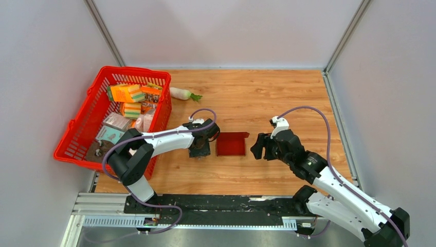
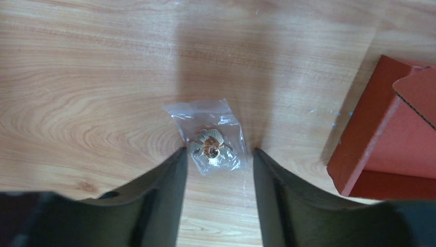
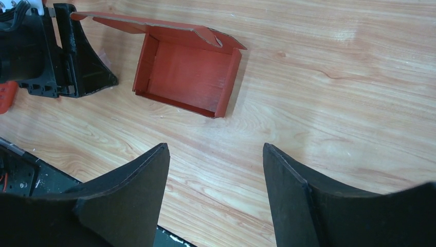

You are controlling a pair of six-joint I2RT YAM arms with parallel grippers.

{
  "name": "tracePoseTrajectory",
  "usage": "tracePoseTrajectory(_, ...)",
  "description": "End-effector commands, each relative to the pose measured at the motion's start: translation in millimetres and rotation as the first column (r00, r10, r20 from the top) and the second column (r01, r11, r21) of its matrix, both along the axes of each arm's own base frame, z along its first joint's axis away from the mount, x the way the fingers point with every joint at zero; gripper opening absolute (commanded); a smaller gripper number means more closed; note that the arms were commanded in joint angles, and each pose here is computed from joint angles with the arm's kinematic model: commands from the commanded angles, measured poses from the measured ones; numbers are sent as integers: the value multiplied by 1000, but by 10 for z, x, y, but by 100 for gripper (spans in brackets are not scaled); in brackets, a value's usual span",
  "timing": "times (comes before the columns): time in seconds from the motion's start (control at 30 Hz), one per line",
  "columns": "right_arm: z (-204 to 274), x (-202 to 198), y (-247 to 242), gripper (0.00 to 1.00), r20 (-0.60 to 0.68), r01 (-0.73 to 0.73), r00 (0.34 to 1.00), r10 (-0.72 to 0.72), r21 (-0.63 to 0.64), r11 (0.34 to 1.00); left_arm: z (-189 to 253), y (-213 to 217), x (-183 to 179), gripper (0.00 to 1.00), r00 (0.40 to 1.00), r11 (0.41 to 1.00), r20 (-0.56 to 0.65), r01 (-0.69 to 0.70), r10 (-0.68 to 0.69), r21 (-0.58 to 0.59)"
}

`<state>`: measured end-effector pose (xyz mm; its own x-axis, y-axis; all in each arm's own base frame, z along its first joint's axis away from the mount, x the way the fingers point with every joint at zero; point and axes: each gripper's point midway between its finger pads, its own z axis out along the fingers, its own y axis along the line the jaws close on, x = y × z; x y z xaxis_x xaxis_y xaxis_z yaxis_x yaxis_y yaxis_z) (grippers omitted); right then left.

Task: Fold the paper box

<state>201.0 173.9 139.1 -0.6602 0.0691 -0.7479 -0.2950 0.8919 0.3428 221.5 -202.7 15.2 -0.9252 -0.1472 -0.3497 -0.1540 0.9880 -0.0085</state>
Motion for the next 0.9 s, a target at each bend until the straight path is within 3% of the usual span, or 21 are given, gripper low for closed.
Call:
tracePoseTrajectory(0.0,36,-33,16,70,12,-15,1000,15,22,1000,-82,48,20,50,999,999,25,-42,42,15)
tracePoseTrajectory(0.33,26,-47,-11,70,11,-5,1000,5,22,1000,94,218,10,17,992,998,108,-60,58,16)
tracePoseTrajectory(0.57,11,-41,-27,70,6,6,1000,-6,19,1000,533,244,-39,15,977,997,212,-8,24,-74)
tracePoseTrajectory(0.73,24,-26,-27,70,11,16,1000,-16,24,1000,856,-193,-99,15,958,965,278,136,-71,-223)
tracePoseTrajectory(0.87,61,-28,-21,70,12,17,1000,-17,29,999,1020,-494,-93,14,945,939,305,208,-119,-275)
